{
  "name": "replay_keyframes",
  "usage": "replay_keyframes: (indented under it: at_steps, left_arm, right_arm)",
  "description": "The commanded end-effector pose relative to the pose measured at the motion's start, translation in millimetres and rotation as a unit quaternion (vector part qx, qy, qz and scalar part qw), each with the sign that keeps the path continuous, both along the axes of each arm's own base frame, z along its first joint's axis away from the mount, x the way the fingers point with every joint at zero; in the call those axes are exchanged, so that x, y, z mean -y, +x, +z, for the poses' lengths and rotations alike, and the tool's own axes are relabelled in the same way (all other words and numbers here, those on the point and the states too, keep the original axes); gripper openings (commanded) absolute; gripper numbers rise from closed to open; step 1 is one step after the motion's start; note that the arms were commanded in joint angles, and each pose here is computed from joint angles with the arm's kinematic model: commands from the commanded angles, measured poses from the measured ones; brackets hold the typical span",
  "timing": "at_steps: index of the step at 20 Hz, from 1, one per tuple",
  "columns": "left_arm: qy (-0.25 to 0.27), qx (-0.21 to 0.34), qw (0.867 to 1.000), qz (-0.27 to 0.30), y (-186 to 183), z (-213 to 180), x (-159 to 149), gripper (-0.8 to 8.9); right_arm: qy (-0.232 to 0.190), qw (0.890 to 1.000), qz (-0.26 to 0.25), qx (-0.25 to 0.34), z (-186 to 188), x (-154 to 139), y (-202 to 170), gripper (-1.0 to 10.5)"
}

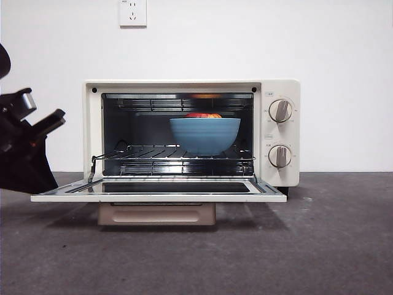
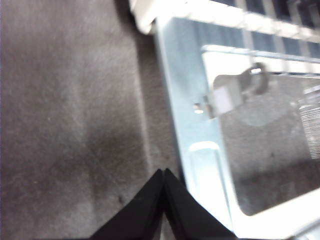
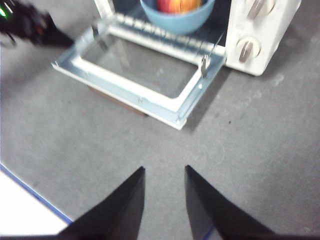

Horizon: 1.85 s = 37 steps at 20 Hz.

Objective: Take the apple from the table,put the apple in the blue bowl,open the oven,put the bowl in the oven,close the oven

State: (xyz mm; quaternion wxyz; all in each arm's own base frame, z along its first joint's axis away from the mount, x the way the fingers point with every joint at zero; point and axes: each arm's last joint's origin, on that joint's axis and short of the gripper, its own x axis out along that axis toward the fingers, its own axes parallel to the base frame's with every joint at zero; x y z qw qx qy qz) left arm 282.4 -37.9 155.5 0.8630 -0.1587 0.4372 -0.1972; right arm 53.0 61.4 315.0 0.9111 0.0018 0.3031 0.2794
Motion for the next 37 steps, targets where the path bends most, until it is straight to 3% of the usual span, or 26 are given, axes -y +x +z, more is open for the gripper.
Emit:
replay_keyframes:
  at_steps: [1,3,11,17,20,27,33,37]
  left_arm:
    - [-0.001,-0.016,1.000,0.002,4.2,-10.7,1.0,0.06]
    - [-0.002,-0.027,1.000,0.000,4.5,-15.5,1.7,0.06]
    - [-0.092,-0.041,0.993,-0.060,2.7,-13.9,6.0,0.06]
    - [-0.147,-0.034,0.987,-0.058,6.5,-9.2,-2.0,0.06]
    - [-0.185,-0.013,0.981,-0.058,11.3,-1.7,-5.4,0.06]
    - [-0.220,0.060,0.973,-0.044,23.9,14.8,-5.2,0.06]
    - [-0.224,0.140,0.964,-0.019,32.7,29.9,-7.7,0.06]
    - [-0.231,0.147,0.962,-0.013,33.6,32.7,-10.0,0.06]
  right_arm:
    - [0.016,1.000,-0.002,0.006,3.0,3.4,-3.2,1.3]
    - [0.016,1.000,-0.006,0.009,3.0,6.7,-5.3,1.3]
    - [0.003,1.000,-0.022,0.013,1.7,8.8,-5.4,1.3]
    - [0.005,1.000,-0.023,0.012,1.8,8.8,-5.4,1.3]
    - [0.006,1.000,-0.025,0.011,1.8,8.8,-5.4,1.3]
    - [0.012,0.999,-0.030,0.007,1.8,8.8,-5.4,1.3]
    - [0.014,0.999,-0.031,0.006,1.8,8.8,-5.4,1.3]
    - [0.014,0.999,-0.033,0.006,1.8,8.9,-5.3,1.3]
